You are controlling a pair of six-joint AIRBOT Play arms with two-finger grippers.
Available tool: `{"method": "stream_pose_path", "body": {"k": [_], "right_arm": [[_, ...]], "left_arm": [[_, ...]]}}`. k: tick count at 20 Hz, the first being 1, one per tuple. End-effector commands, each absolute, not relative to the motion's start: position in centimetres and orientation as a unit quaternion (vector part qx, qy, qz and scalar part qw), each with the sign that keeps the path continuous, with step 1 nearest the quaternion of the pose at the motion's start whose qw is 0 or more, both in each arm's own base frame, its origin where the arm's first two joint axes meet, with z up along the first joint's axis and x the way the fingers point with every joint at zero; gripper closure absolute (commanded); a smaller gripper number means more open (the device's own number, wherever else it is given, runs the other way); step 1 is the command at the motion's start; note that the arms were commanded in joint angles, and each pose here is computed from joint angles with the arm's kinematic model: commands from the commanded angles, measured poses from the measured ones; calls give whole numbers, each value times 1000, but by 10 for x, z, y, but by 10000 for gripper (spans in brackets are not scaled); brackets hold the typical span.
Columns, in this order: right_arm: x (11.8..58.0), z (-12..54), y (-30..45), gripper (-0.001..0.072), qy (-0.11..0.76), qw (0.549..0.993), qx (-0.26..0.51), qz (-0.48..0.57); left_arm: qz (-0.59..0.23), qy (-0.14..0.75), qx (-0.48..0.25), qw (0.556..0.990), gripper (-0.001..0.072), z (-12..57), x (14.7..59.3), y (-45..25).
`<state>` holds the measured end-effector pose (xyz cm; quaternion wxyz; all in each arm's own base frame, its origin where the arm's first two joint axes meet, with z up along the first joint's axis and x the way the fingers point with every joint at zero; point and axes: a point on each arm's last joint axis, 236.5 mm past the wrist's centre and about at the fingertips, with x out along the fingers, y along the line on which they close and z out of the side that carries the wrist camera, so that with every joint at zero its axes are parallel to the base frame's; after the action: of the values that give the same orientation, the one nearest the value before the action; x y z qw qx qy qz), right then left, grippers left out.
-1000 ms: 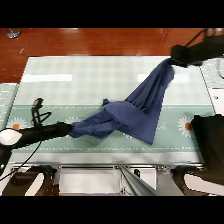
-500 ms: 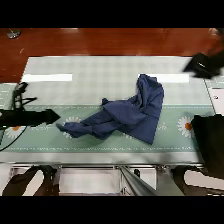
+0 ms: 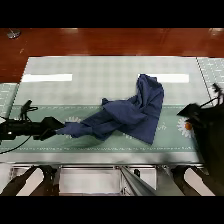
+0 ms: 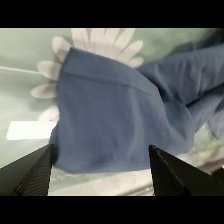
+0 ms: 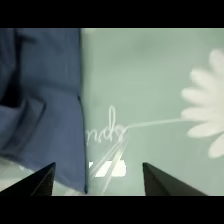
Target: Fold the shirts.
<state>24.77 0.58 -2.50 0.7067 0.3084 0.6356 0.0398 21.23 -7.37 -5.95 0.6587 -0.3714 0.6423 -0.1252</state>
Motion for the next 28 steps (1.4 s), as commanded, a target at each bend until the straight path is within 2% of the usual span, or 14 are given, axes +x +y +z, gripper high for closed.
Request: {"method": "stream_pose_path", "body": {"k": [1,2,3,4,5,6,13,17,20,25,26,28], "right_arm": [[206,-55,41,92,672,669,308,71],[201,-58,48,91,680,662,304,78],[197,-60,55,92,688,656,297,85],[193,-63,61,92,695,651,290,92],[188,-64,68,91,703,645,284,98],[186,-64,75,92,708,641,277,105],[173,-75,105,92,744,609,243,126],[184,-86,125,92,739,609,250,140],[184,-98,141,92,750,589,266,142],[208,-103,174,96,718,603,310,158],[209,-103,176,140,716,603,311,161],[212,-102,176,474,713,609,305,167]], "left_arm": [[-152,662,-388,622,7,-72,209,-98],[-156,664,-388,619,9,-77,211,-103],[-171,664,-382,620,108,-78,212,-110],[-188,662,-379,618,393,-78,213,-117],[-213,655,-376,619,626,-75,214,-126],[-234,648,-373,621,680,-72,216,-134],[-260,638,-364,627,680,-67,218,-143],[-259,637,-364,628,680,-67,218,-143],[-258,637,-364,629,680,-67,219,-142],[-257,636,-364,630,679,-68,219,-142],[-256,635,-363,632,680,-68,220,-141],[-251,632,-364,636,680,-70,223,-140]]}}
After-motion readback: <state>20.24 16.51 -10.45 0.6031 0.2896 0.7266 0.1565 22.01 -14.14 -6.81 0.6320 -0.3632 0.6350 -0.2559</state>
